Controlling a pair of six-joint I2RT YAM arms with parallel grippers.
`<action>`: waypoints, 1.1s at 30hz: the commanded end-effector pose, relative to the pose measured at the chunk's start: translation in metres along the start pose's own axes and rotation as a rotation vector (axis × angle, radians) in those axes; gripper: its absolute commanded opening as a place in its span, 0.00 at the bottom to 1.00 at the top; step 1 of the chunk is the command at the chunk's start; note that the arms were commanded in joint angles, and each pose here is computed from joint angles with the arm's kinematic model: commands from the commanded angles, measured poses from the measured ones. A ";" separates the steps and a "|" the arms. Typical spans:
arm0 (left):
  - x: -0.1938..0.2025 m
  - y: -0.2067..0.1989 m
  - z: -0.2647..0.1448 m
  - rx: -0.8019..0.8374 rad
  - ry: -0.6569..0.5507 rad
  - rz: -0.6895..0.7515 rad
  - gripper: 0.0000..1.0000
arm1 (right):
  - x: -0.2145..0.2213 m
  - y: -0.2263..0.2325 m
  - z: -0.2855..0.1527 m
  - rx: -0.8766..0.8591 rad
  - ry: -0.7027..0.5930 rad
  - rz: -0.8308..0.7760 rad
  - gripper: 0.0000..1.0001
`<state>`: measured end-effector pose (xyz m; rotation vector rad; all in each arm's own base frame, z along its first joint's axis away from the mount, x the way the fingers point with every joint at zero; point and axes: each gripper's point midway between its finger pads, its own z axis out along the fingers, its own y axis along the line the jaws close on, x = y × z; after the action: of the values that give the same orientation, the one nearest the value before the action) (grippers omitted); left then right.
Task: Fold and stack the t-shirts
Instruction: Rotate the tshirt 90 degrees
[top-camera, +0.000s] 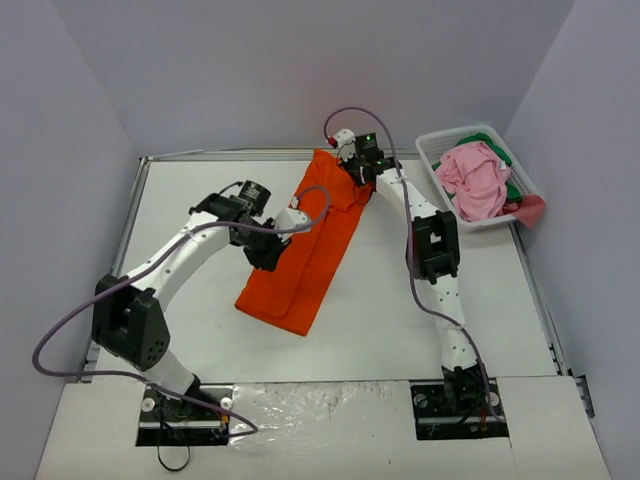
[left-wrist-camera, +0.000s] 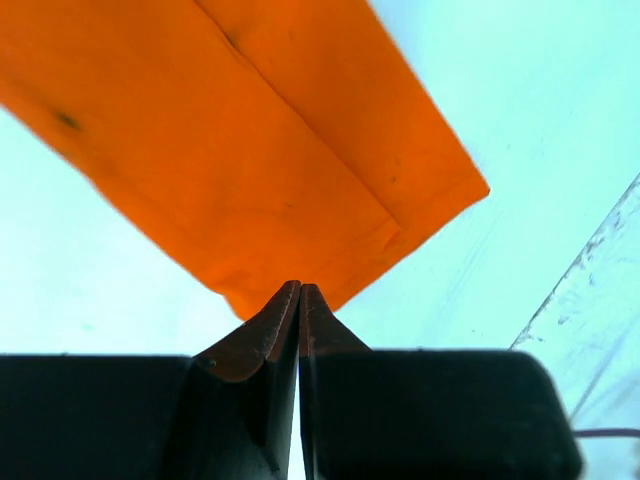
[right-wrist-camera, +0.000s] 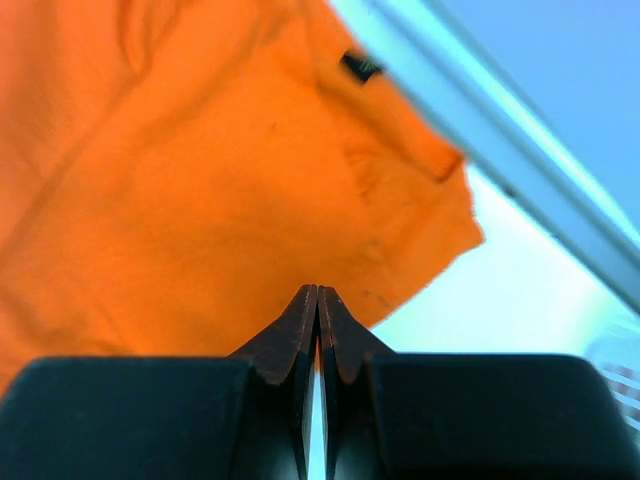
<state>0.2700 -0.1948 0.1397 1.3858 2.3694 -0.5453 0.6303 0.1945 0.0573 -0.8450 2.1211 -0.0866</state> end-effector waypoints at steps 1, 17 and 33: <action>-0.020 -0.011 -0.046 -0.026 -0.095 0.025 0.02 | -0.096 -0.025 -0.075 0.111 -0.211 0.029 0.00; 0.033 0.088 -0.137 -0.548 -0.261 -0.363 0.02 | -0.004 0.069 -0.092 -0.076 0.069 -0.023 0.00; 0.065 0.098 -0.176 -0.692 -0.319 -0.479 0.02 | 0.035 0.041 -0.051 0.003 0.202 0.004 0.00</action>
<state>0.3116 -0.0218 0.2390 0.4543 2.3056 -0.0343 0.5528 0.1937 0.0472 -0.8757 2.2972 -0.1545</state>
